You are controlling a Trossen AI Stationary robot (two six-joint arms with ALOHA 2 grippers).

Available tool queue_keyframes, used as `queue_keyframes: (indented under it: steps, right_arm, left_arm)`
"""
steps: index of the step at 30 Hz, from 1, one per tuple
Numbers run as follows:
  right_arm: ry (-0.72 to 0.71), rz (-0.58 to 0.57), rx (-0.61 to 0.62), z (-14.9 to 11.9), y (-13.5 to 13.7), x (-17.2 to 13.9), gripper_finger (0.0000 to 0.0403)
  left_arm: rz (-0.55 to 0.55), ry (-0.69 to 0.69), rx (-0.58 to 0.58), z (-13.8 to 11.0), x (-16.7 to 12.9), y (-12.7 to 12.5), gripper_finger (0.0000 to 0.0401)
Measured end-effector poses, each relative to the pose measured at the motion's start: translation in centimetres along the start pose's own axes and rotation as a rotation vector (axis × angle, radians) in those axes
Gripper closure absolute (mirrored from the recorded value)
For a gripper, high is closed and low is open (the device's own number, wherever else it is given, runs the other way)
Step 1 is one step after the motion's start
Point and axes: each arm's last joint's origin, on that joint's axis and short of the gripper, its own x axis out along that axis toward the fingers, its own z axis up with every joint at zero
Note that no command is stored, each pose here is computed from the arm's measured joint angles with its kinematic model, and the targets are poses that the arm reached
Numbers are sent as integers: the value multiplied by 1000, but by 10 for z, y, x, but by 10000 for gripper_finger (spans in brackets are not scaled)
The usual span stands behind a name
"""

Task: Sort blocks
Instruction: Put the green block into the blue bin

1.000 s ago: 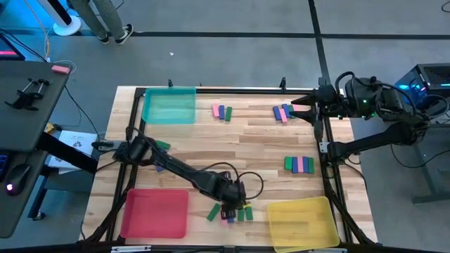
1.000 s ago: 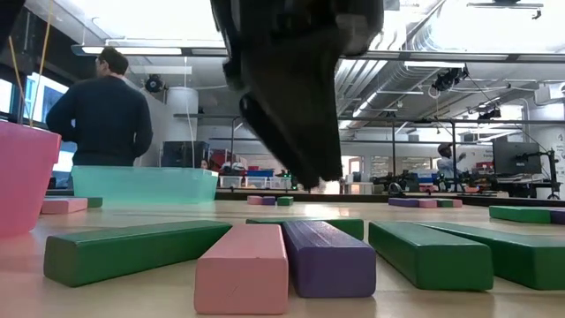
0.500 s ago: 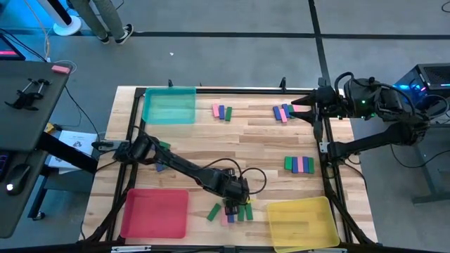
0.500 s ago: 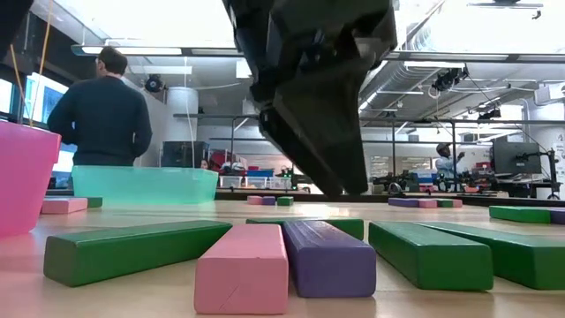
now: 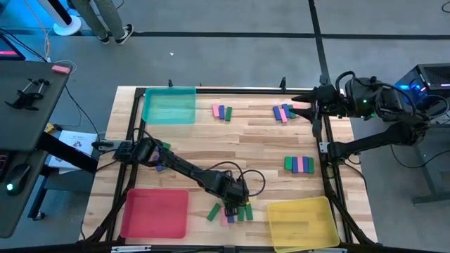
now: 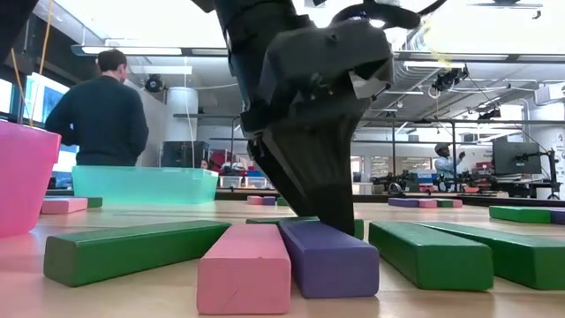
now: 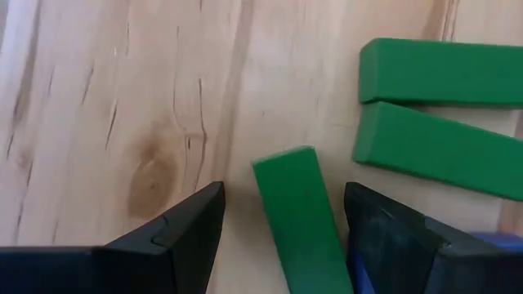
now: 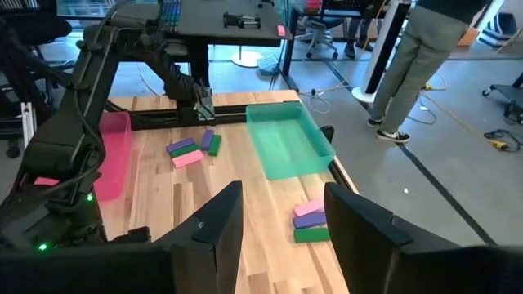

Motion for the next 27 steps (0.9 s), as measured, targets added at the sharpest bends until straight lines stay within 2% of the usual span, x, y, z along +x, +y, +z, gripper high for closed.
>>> queue_keyframes:
  steps: [4,6,9,13,20,23,27]
  right_arm:
    - [-9,0,-10,1,0,0,252]
    - [-12,-1,-9,1,0,0,252]
    - [-17,-1,-8,2,0,0,252]
    - [-17,-1,-8,2,0,0,252]
    - [-19,-1,-9,2,0,0,252]
    - [-20,-2,-34,2,0,0,252]
    - [-39,-2,-32,4,0,0,252]
  left_arm:
    - [8,6,-31,-1,2,0,163]
    - [14,10,-32,-2,2,0,181]
    - [20,19,-33,-2,2,1,238]
    - [22,18,-13,-2,1,1,344]
    - [25,38,29,1,-16,6,347]
    - [32,-11,49,12,-48,13,347]
    - [112,-159,70,26,-114,31,347]
